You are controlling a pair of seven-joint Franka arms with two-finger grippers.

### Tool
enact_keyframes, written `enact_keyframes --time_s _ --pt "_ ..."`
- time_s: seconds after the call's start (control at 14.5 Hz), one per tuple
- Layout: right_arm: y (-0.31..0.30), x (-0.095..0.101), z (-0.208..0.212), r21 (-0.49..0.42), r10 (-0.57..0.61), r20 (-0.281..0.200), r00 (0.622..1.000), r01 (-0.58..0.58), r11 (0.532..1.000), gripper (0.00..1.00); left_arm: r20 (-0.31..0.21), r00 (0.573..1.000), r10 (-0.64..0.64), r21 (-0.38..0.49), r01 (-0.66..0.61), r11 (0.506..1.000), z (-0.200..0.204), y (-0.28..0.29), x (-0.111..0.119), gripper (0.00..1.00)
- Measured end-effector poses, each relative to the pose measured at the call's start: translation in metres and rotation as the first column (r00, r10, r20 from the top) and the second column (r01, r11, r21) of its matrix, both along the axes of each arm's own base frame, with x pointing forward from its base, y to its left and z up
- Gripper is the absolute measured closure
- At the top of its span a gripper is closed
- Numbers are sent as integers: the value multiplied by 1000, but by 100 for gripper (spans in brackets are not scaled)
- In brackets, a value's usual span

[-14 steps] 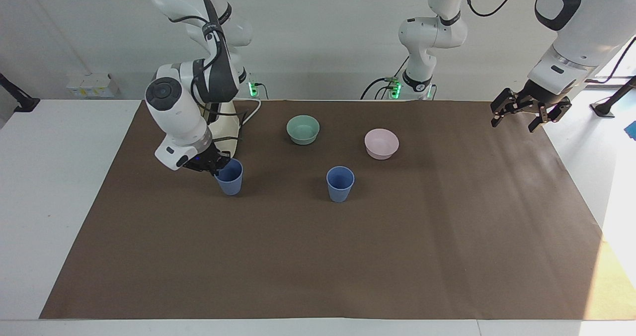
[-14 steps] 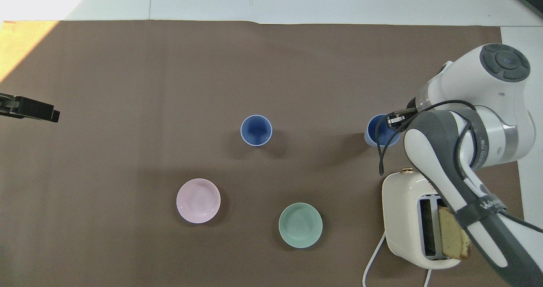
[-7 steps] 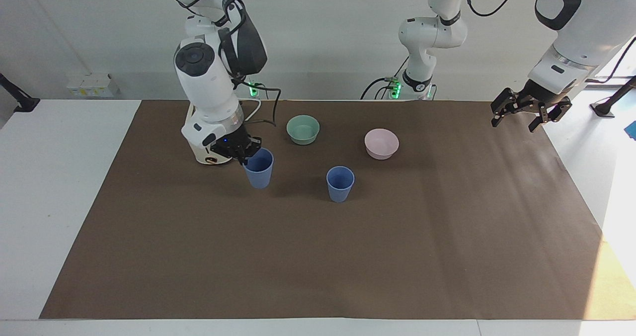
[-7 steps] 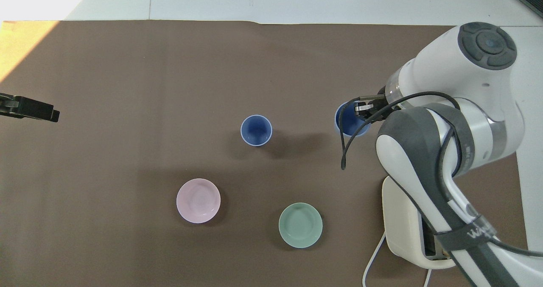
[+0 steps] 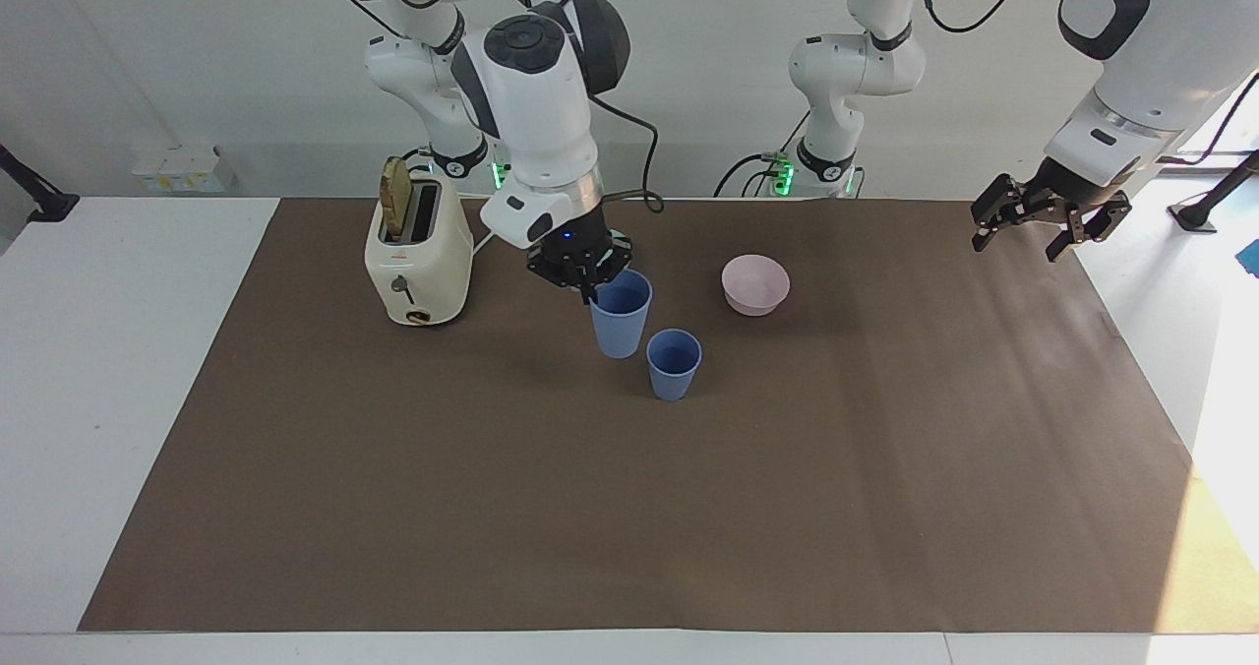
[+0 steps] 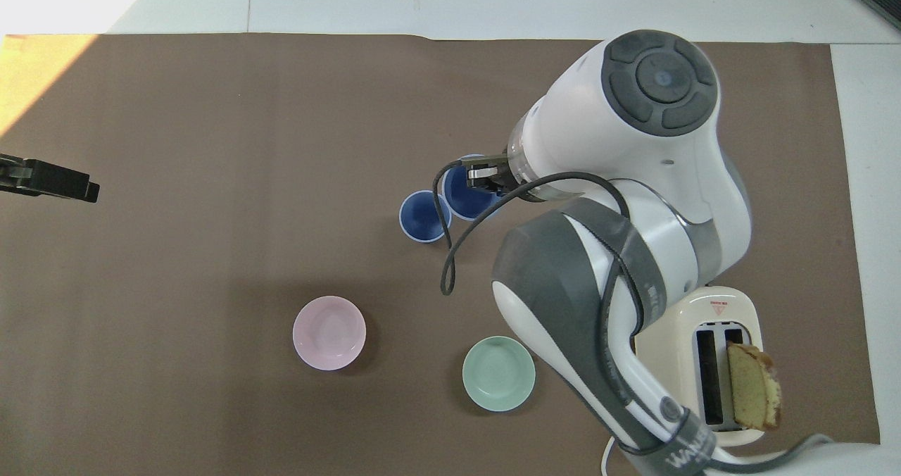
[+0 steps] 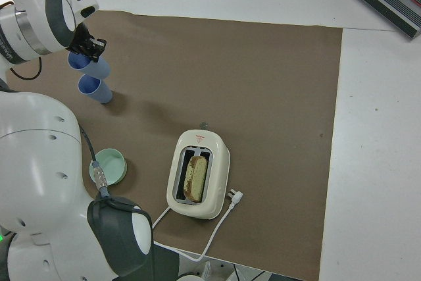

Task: Stack blue cups with both arms
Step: 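Carry the blue cup with the right gripper over the placed cup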

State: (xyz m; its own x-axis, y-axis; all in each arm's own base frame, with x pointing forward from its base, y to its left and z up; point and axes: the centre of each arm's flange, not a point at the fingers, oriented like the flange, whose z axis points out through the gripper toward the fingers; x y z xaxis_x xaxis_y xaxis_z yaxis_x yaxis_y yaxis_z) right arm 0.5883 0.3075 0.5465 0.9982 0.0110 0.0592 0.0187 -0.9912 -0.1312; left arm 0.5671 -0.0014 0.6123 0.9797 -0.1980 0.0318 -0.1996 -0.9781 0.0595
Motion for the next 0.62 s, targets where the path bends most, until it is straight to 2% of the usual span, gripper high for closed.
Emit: enact_keyframes --time_s 0.28,0.62 --pt "30 1 1 33 -22 14 1000 22 999 96 0 1000 0 0 0 1000 0 0 0 0" --pt "65 5 -50 29 -30 -10 1000 30 999 96 -1 1000 0 0 0 1000 0 0 0 0"
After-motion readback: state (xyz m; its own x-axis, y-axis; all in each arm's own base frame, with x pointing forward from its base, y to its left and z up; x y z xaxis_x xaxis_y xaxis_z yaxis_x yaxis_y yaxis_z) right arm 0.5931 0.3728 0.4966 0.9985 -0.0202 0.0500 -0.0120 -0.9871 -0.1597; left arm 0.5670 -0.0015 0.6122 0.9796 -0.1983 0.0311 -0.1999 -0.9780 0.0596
